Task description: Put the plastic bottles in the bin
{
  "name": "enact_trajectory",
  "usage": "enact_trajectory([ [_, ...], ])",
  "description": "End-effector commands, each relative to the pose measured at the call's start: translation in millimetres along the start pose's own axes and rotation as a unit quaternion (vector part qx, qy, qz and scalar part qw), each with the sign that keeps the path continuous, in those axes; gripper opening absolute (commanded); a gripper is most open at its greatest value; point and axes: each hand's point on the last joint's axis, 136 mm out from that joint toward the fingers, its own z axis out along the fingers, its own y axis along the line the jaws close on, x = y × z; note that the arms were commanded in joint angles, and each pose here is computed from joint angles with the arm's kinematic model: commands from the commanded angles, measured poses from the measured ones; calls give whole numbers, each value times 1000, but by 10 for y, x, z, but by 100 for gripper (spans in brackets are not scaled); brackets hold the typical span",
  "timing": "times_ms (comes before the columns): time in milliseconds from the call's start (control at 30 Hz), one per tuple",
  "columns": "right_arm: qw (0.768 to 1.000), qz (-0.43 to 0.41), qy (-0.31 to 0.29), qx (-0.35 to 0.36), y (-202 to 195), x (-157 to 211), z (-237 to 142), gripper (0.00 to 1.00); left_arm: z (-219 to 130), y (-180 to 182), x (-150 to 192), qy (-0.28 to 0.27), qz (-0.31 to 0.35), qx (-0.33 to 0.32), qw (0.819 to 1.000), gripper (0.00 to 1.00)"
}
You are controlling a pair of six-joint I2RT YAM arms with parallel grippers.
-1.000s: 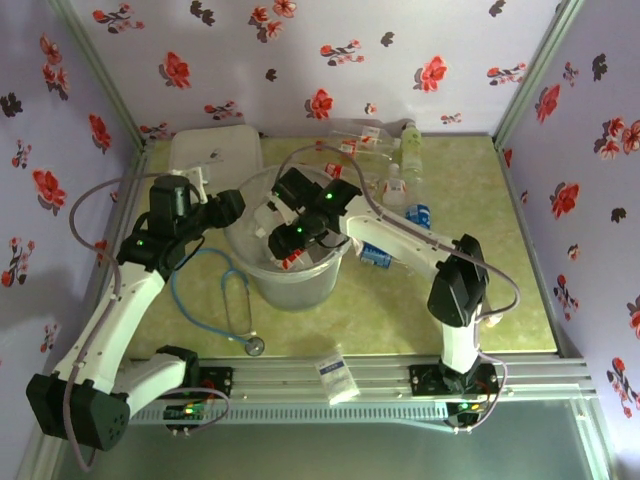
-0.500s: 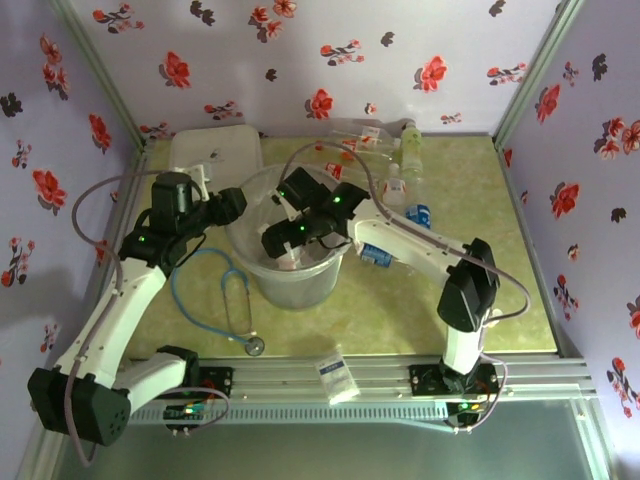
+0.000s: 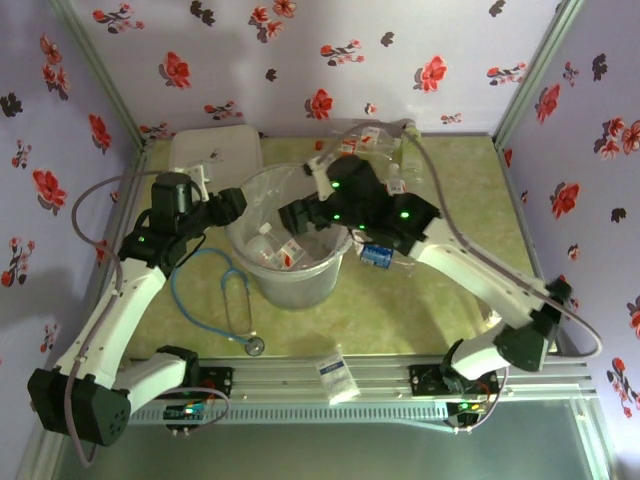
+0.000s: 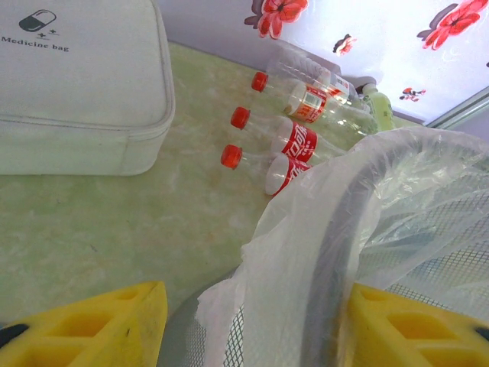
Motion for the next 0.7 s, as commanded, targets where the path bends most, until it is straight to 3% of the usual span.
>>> enact_trajectory([
  [0, 993, 53, -55, 86, -643, -204, -202, 99, 67, 210, 249, 42, 7, -41, 998, 59],
  [167, 962, 139, -31, 232, -1628, 188, -472, 99, 181, 178, 228, 51, 6, -35, 998, 59],
  [267, 943, 196, 18, 268, -2013, 573, -554, 91, 183, 173, 284, 62, 4, -31, 998, 59],
  [533, 930, 181, 152, 281, -2197, 1427, -282, 84, 92, 169, 216, 49, 14, -38, 998, 60],
  [667, 938, 126, 220, 236, -2149, 1783, -99, 85, 79, 197, 272, 53, 10, -39, 998, 60],
])
